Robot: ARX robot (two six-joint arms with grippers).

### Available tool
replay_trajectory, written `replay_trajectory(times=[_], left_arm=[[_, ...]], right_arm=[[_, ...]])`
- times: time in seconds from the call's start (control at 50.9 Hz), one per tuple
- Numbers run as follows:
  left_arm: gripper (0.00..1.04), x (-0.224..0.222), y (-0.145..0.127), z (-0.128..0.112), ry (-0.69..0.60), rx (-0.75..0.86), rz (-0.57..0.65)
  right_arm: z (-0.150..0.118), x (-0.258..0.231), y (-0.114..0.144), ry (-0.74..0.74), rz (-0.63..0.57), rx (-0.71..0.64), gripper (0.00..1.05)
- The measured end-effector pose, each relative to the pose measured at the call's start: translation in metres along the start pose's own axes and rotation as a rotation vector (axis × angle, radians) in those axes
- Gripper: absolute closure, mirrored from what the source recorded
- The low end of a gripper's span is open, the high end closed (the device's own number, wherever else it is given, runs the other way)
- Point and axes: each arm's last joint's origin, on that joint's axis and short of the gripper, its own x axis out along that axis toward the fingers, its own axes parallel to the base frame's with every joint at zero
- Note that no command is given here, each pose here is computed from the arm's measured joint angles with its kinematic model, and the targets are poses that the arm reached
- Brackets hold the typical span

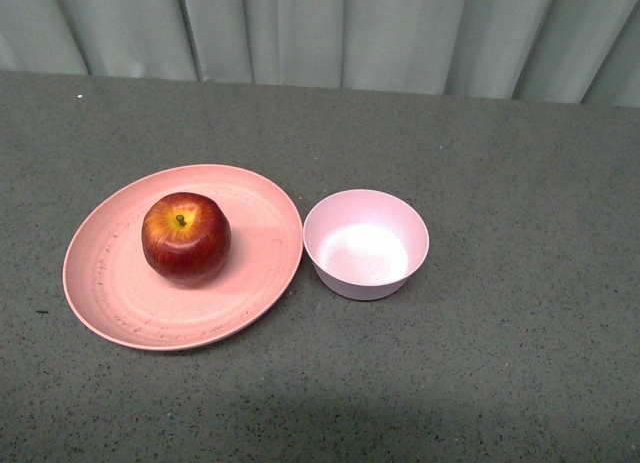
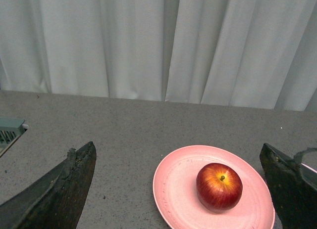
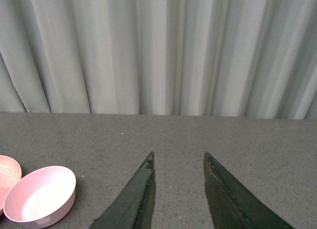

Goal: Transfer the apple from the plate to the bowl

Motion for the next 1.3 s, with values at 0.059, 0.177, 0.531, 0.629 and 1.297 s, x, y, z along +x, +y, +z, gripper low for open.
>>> replay_trajectory(times=[0.059,0.177,0.531,0.629,1.297], left_arm=[[0.07,0.0,0.0,0.0,0.0,0.0,0.0],[0.07,0.0,0.0,0.0,0.0,0.0,0.0],[0.07,0.0,0.0,0.0,0.0,0.0,0.0],[0.07,0.002,0.001,-0.005,0.076,0.008,0.08],[0.07,0.148,-0.034,-0.027,0.299,-0.001,-0.031]], right_arm=[[0.0,0.0,0.0,0.0,0.0,0.0,0.58],[0.0,0.0,0.0,0.0,0.0,0.0,0.39],[0.0,0.0,0.0,0.0,0.0,0.001,0.1],[0.0,0.0,0.0,0.0,0.0,0.001,0.09],[0.0,0.0,0.0,0.0,0.0,0.001,0.09]])
